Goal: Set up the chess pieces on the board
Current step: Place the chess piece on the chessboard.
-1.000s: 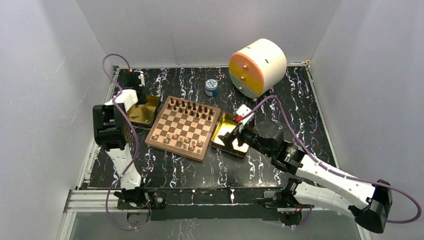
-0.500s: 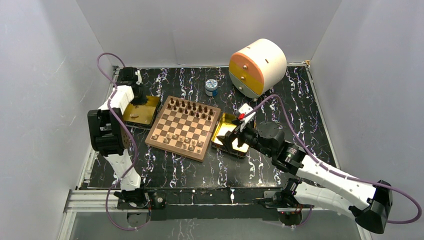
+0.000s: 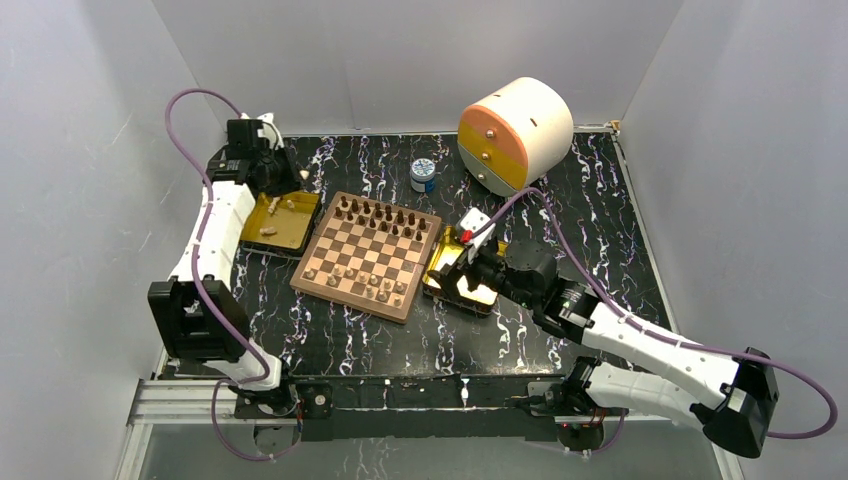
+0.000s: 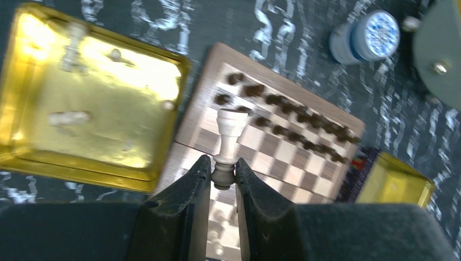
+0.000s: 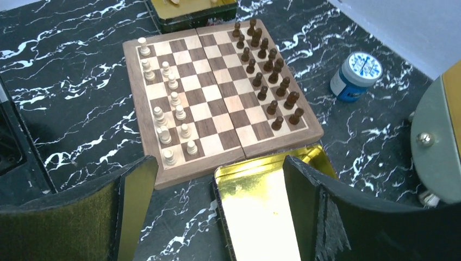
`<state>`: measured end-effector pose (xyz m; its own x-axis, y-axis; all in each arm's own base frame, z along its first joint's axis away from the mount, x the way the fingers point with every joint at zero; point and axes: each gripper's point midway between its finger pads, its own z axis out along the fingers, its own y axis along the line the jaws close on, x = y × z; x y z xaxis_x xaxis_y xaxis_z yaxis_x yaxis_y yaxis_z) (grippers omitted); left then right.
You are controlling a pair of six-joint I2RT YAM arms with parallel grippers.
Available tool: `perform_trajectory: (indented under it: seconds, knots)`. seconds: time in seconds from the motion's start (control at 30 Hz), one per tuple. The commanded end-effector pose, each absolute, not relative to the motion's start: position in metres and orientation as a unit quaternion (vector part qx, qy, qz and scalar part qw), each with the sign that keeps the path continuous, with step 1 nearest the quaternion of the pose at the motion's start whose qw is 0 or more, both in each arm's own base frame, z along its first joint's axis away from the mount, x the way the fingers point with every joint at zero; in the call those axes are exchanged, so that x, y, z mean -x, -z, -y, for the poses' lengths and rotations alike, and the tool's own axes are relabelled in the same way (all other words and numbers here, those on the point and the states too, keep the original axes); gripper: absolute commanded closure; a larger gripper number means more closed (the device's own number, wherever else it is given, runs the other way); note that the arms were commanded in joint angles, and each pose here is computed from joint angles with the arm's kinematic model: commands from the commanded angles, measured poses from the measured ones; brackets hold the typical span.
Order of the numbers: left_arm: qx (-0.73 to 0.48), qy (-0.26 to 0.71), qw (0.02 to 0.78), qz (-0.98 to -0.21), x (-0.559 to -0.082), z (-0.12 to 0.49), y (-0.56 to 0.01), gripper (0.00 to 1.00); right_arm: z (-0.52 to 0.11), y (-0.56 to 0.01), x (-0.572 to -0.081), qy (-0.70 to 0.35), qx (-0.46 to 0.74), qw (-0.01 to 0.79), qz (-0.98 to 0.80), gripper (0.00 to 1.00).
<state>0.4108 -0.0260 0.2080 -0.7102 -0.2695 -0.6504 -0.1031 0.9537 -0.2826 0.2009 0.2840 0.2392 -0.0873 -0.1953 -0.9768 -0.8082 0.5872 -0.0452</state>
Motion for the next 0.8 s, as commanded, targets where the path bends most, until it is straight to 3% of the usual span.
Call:
perform_trajectory:
  seconds: [0.0,0.13,0.43,0.5,0.57,0.6,0.77]
  knots:
    - [0.058,0.203,0.323,-0.923,-0.377,0.089,-0.221,0.97,-0.300,-0.293,-0.202,-0.273,0.412,0.643,-0.584,0.06]
    - [0.013,0.252,0.297,-0.921,-0.353,0.129,-0.228,0.97,-0.305,-0.297,-0.206,-0.240,0.452,0.673,-0.535,0.01]
    - [-0.070,0.353,0.216,-0.908,-0.286,0.212,-0.233,0.97,-0.328,-0.292,-0.226,-0.143,0.559,0.674,-0.462,0.02]
    - [-0.085,0.370,0.201,-0.903,-0.274,0.220,-0.234,0.97,-0.335,-0.292,-0.226,-0.132,0.582,0.672,-0.439,0.11]
    - [-0.095,0.385,0.192,-0.898,-0.264,0.224,-0.238,0.97,-0.341,-0.297,-0.227,-0.131,0.586,0.679,-0.423,0.34]
    - [-0.097,0.391,0.188,-0.895,-0.260,0.225,-0.239,0.98,-0.344,-0.299,-0.228,-0.131,0.586,0.681,-0.419,0.40]
    - [-0.100,0.405,0.172,-0.893,-0.246,0.227,-0.236,0.96,-0.354,-0.296,-0.225,-0.121,0.621,0.677,-0.376,0.40]
